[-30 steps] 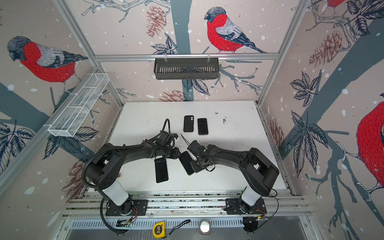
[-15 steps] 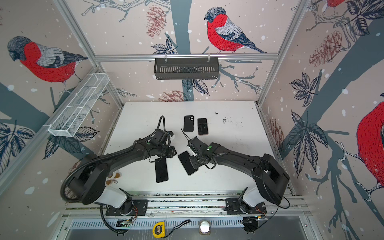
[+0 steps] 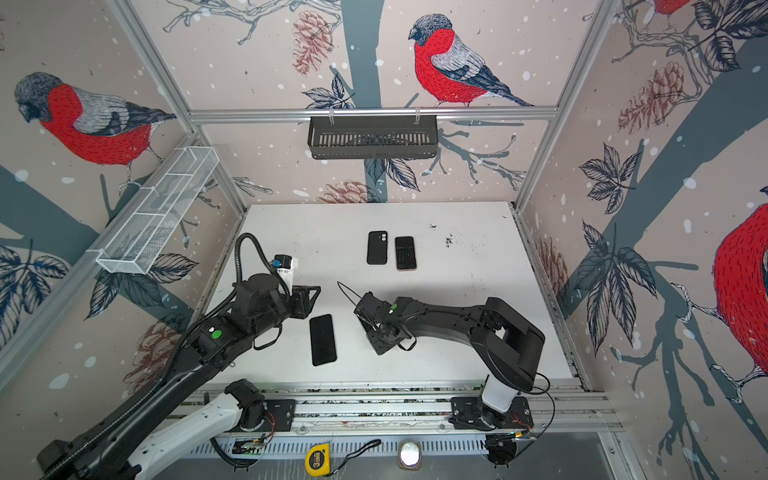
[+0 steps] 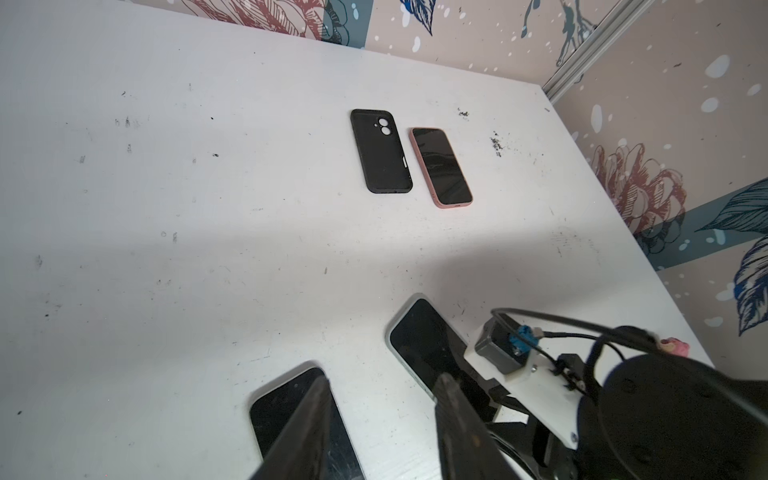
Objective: Put the phone into the phone case
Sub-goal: 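Lift the cased phone with the right gripper while the left arm draws back, then carry the cased phone farther from the robot and set it beside the pink-cased phone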
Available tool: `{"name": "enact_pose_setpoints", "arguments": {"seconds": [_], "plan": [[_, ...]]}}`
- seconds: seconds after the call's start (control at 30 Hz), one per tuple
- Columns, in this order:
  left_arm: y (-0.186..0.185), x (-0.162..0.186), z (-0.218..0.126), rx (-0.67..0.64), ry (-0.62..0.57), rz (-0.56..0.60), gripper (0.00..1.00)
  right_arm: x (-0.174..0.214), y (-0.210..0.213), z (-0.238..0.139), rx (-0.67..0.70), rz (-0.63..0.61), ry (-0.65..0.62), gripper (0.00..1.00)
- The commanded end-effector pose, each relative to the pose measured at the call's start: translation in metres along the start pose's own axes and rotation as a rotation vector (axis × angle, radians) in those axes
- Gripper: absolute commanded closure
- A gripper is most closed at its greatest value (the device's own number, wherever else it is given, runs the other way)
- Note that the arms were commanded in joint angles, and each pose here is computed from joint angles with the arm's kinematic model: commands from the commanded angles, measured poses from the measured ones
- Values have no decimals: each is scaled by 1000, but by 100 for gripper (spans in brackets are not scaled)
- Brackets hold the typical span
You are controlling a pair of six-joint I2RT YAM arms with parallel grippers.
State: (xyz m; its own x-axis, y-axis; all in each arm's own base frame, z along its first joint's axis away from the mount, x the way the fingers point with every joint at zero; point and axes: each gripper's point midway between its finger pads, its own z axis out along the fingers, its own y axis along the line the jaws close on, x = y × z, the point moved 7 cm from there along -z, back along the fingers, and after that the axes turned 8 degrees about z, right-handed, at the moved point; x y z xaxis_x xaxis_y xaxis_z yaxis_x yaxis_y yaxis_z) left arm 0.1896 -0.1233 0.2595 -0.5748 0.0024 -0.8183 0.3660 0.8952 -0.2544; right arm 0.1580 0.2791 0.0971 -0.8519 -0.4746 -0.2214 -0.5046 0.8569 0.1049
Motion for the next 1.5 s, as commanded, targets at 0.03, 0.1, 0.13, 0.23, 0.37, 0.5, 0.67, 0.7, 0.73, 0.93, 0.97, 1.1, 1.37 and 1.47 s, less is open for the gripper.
{"name": "enact_pose_setpoints", "arguments": {"seconds": [0.03, 0.1, 0.13, 0.23, 0.37, 0.5, 0.67, 0.7, 0.73, 0.93, 0.97, 1.1, 1.37, 1.47], "plan": [[-6, 1, -19, 87, -49, -16, 56, 5, -5, 6, 98, 12, 22, 55], [-5, -4, -32, 81, -101, -18, 55, 7, -7, 8, 129, 11, 30, 54], [-3, -6, -38, 71, -125, -16, 53, 7, -8, 10, 141, 14, 32, 54], [-1, -2, -40, 64, -133, 3, 50, 7, -6, 15, 135, 14, 41, 54], [-5, -2, -37, 95, -118, 17, 51, 1, -5, 23, 110, 22, 49, 56], [-5, -2, -36, 96, -114, 22, 51, -6, -8, 34, 86, 39, 65, 57], [-6, -2, -37, 103, -118, 22, 51, -18, -11, 50, 67, 42, 85, 57], [-6, -1, -36, 103, -115, 24, 51, -21, -12, 53, 64, 46, 88, 57], [-6, -1, -36, 104, -115, 25, 51, -24, -12, 56, 61, 47, 90, 58], [-6, -1, -36, 107, -113, 26, 51, -40, -14, 59, 73, 40, 84, 58], [-6, -1, -36, 108, -114, 26, 51, -43, -14, 57, 76, 39, 75, 58], [-6, -1, -36, 107, -114, 26, 51, -60, -18, 47, 68, 43, 37, 58], [-5, -1, -35, 102, -111, 25, 51, -86, -24, 51, 71, 37, 25, 58], [-5, -1, -35, 98, -115, 24, 51, -93, -21, 31, 63, 36, -28, 58]]}}
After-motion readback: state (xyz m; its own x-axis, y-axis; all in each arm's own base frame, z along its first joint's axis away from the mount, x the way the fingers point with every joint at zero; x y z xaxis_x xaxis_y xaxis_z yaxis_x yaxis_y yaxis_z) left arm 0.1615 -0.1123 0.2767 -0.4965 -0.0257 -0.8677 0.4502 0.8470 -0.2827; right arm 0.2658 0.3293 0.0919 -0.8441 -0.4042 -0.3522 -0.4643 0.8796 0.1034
